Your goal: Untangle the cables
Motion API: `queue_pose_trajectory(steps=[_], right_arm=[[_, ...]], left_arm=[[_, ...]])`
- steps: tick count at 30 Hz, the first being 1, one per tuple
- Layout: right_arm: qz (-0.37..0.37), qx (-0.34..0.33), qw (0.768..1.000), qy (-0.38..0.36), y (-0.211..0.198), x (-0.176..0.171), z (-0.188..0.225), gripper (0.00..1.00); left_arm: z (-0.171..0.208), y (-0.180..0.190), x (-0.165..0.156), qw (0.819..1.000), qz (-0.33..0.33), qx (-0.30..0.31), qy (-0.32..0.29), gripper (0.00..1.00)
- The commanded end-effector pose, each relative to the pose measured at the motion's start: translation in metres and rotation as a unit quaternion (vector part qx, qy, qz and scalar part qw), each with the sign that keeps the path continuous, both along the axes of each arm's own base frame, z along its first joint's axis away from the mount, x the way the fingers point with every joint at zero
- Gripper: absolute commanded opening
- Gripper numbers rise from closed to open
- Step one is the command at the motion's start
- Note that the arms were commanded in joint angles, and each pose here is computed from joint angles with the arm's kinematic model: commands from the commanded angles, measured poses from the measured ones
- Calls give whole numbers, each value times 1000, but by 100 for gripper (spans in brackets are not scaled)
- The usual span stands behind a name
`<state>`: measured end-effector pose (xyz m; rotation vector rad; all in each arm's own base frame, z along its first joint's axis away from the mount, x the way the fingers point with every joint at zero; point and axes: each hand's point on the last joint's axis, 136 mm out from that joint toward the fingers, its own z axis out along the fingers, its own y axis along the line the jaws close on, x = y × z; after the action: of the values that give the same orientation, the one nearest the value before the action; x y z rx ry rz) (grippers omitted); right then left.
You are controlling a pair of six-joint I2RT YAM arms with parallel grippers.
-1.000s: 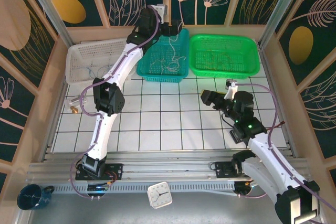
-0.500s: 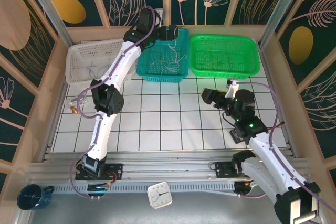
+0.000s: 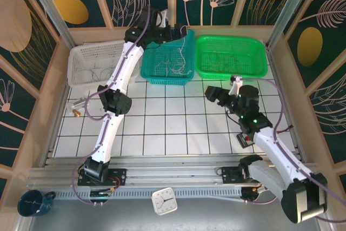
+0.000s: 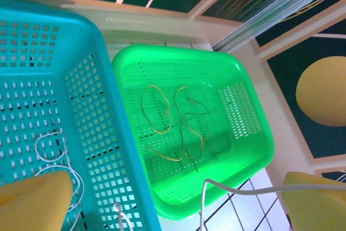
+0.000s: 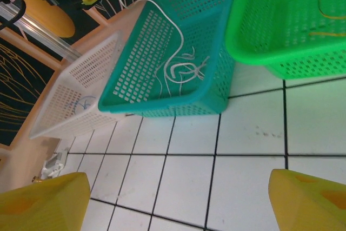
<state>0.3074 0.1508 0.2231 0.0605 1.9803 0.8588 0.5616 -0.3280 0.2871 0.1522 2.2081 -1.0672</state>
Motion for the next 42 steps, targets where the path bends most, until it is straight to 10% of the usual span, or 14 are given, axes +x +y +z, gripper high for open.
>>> queue_pose_trajectory(steps=[1, 26, 29, 34, 42], right_arm=[[26, 23, 997, -72, 17, 30, 45, 86], [116, 80, 982, -128, 126, 211, 42, 82], [115, 83, 982, -123, 132, 229, 38, 64], [112, 93, 984, -106, 139, 253, 23, 0], [100, 117, 987, -47, 144, 290, -25, 0]], left_arm=[[12, 9, -10, 1000, 12, -10, 26, 99], [31, 12, -21, 1000, 6, -11, 16, 99], [36, 12, -23, 1000, 4, -15, 13, 99], [45, 13, -25, 1000, 6, -19, 5, 99], [86, 21, -39, 999, 10, -28, -30, 99]])
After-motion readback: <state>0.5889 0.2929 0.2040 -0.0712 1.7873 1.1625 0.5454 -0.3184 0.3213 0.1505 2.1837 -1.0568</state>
